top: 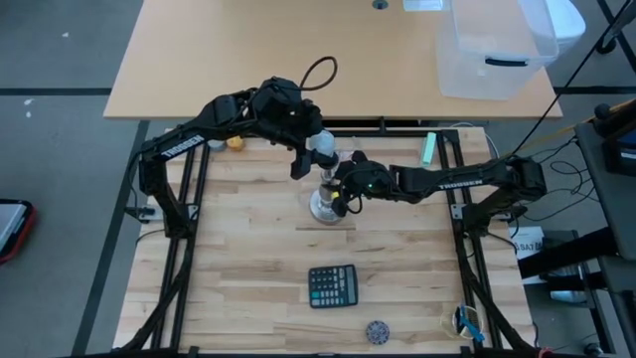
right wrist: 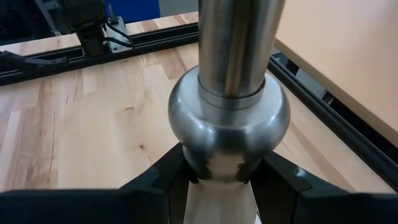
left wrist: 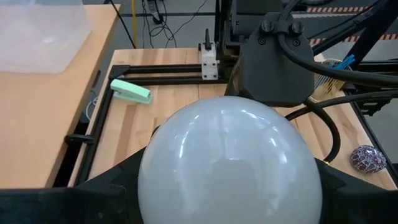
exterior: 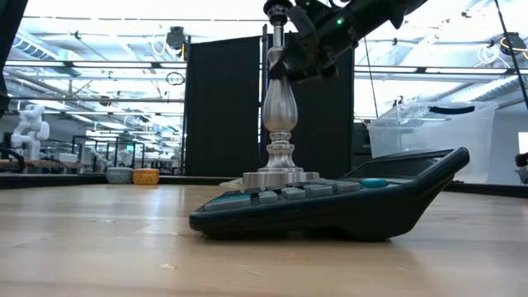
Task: Screw lightbulb
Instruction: Insert the light bulb into the lamp
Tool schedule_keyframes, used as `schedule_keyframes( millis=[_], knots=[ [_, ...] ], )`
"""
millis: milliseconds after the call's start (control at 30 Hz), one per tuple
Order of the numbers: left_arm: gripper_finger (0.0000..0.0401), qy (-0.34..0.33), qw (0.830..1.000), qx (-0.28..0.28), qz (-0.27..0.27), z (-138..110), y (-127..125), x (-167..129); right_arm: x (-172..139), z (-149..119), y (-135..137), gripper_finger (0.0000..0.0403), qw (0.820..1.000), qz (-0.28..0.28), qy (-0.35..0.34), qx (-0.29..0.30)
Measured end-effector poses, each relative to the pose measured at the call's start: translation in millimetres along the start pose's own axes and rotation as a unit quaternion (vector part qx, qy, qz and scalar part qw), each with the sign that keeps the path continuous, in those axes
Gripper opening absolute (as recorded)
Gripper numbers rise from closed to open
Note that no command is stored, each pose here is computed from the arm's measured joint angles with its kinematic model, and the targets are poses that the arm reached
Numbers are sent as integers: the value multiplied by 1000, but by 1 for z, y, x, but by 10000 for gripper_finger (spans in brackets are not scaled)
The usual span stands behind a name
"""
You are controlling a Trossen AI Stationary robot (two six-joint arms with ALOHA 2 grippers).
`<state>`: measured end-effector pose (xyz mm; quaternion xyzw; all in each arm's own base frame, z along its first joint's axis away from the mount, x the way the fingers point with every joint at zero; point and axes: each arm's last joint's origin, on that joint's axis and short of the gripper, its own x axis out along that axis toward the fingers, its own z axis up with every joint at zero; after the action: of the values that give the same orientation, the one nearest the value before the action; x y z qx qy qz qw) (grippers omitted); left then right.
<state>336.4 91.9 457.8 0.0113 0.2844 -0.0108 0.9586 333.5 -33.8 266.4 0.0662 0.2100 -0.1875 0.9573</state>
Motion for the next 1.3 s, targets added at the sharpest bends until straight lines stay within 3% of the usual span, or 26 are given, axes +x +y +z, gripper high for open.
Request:
schedule_keyframes(
  millis=[467,1300],
  knots=[
    [261,3,1000,0,-3,-1,0,0,2,1,4,133,1000,15,-18,17],
    [262,81,996,-41,-10,-16,-3,-11,36,-5,18,139,995,52,-85,7]
  ],
)
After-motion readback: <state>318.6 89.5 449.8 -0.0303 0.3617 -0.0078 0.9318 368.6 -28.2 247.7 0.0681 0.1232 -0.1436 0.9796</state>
